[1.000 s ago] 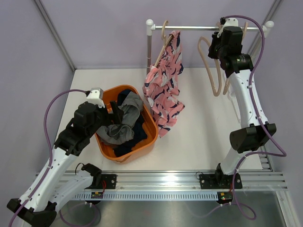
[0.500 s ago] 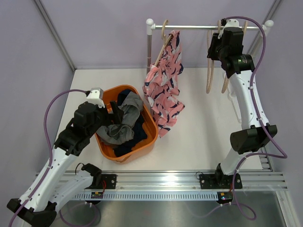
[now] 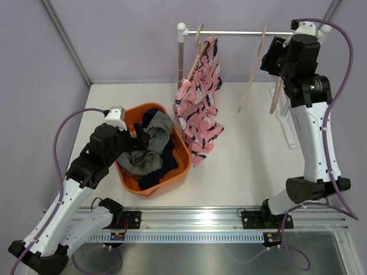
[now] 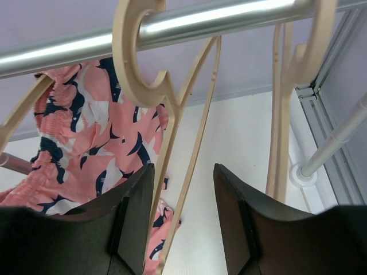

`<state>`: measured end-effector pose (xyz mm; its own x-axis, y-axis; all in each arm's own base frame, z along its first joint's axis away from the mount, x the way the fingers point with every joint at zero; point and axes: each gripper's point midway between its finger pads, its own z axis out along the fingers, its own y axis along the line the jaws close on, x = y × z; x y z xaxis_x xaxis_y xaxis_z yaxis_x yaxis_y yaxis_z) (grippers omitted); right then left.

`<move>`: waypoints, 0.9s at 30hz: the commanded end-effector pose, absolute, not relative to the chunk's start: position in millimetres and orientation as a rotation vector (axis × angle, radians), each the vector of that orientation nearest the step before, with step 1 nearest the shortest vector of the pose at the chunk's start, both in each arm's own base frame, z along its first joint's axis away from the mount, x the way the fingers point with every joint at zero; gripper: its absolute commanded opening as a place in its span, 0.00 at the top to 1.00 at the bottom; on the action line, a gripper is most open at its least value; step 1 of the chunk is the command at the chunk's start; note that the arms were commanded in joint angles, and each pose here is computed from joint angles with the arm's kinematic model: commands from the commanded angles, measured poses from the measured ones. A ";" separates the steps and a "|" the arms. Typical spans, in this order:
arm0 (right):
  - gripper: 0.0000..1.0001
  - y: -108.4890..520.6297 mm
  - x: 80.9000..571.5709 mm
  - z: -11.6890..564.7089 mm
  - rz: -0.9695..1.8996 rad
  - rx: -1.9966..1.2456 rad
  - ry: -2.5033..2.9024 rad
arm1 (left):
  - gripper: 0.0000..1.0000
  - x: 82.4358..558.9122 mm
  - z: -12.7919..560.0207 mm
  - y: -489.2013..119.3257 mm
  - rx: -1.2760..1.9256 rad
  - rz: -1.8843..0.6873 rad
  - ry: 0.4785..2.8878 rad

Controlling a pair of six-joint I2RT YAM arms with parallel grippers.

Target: Remove the shorts from the hanger

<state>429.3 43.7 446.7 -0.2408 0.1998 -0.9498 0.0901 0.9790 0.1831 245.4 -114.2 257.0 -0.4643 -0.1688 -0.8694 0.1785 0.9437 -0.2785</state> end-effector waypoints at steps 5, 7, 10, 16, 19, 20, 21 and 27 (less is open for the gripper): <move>0.45 87.6 390.8 488.1 0.240 0.194 1.736 | 0.01 249.0 264.0 -119.7 0.023 -0.436 1.980; 0.44 105.8 396.3 488.6 0.274 0.180 1.731 | 0.01 249.2 262.9 -119.8 0.023 -0.434 1.983; 0.44 140.9 404.9 487.5 0.332 0.160 1.731 | 0.01 249.1 262.6 -119.4 0.024 -0.432 1.984; 0.42 208.2 422.5 484.1 0.355 0.096 1.736 | 0.01 249.3 262.2 -119.5 0.024 -0.431 1.986; 0.40 229.7 434.0 481.9 0.384 0.095 1.727 | 0.01 249.2 262.6 -119.1 0.023 -0.430 1.984; 0.40 233.8 436.3 481.6 0.388 0.098 1.722 | 0.01 249.4 262.9 -119.2 0.023 -0.431 1.983; 0.39 236.7 439.8 484.2 0.386 0.111 1.703 | 0.01 249.2 261.9 -119.1 0.025 -0.428 1.985; 0.36 256.0 460.9 469.4 0.375 0.136 1.685 | 0.01 249.2 262.9 -119.7 0.026 -0.433 1.983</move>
